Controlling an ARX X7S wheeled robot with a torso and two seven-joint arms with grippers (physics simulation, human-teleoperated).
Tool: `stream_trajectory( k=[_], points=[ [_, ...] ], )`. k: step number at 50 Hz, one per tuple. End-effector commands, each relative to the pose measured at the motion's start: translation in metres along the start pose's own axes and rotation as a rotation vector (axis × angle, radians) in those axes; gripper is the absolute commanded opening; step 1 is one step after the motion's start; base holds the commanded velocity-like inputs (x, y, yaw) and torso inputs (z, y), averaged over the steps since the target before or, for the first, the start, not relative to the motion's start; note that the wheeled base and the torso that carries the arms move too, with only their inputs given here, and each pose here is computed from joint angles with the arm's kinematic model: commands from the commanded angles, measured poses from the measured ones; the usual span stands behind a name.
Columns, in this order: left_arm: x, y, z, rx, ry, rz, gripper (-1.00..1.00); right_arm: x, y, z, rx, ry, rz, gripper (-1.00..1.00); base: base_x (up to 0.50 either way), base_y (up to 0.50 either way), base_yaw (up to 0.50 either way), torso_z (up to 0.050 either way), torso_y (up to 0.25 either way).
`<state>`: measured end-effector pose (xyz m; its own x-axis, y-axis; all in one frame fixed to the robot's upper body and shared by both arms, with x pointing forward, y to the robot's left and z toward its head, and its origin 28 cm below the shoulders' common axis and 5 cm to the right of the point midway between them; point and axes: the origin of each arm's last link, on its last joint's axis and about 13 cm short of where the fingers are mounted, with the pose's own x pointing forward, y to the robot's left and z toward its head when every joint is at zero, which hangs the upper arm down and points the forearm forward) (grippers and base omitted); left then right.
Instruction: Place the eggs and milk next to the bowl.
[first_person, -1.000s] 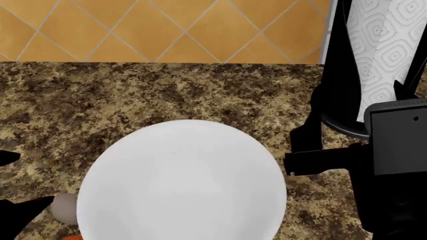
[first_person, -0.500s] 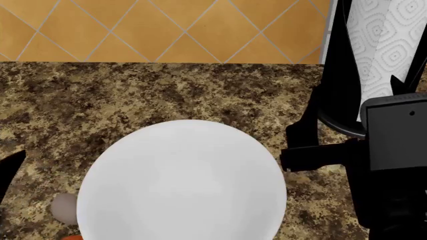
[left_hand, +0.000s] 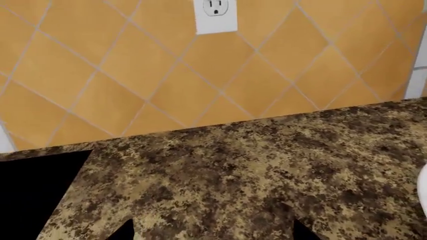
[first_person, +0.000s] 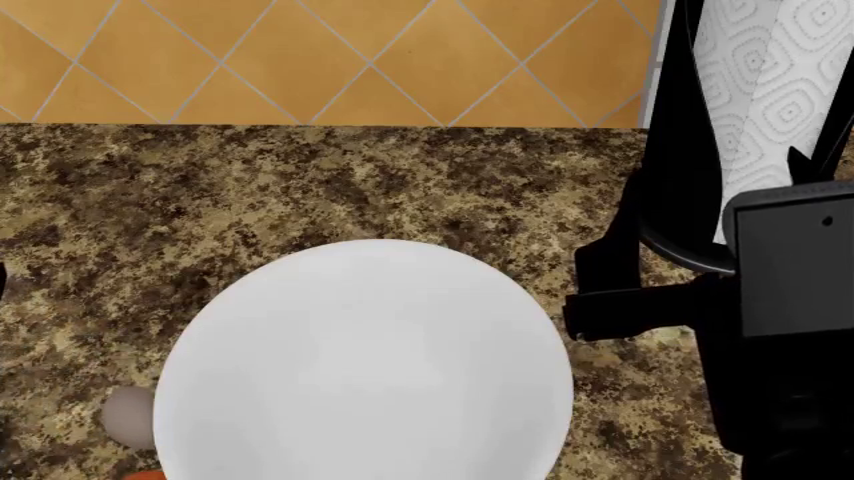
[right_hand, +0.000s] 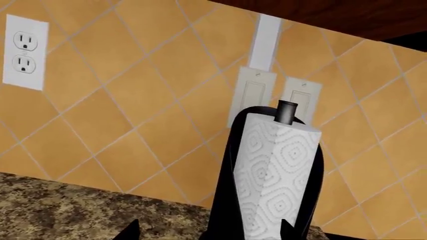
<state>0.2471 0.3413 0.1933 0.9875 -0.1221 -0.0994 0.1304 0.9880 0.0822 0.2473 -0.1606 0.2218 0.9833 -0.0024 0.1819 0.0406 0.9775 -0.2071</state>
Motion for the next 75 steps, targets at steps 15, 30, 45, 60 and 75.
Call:
stream_trajectory(
  k=[15, 30, 45, 60, 75],
  points=[
    [0.001, -0.008, -0.010, 0.011, -0.004, 0.031, 1.00, -0.006, 0.000, 0.008, -0.016, 0.034, -0.013, 1.00, 0.00, 0.00, 0.00, 0.000, 0.000],
    [0.003, -0.008, -0.017, 0.019, -0.001, 0.024, 1.00, -0.018, -0.002, 0.015, 0.005, 0.113, -0.128, 1.00, 0.00, 0.00, 0.00, 0.000, 0.000],
    [0.006, -0.009, -0.014, 0.014, -0.020, 0.027, 1.00, -0.032, 0.001, 0.023, 0.001, 0.161, -0.209, 1.00, 0.00, 0.00, 0.00, 0.000, 0.000],
    [0.007, -0.007, -0.021, 0.012, -0.019, 0.027, 1.00, -0.037, 0.009, 0.014, -0.022, 0.190, -0.295, 1.00, 0.00, 0.00, 0.00, 0.000, 0.000],
    [0.007, -0.008, -0.024, 0.014, -0.018, 0.022, 1.00, -0.040, -0.011, 0.006, -0.004, 0.221, -0.413, 1.00, 0.00, 0.00, 0.00, 0.000, 0.000]
  ],
)
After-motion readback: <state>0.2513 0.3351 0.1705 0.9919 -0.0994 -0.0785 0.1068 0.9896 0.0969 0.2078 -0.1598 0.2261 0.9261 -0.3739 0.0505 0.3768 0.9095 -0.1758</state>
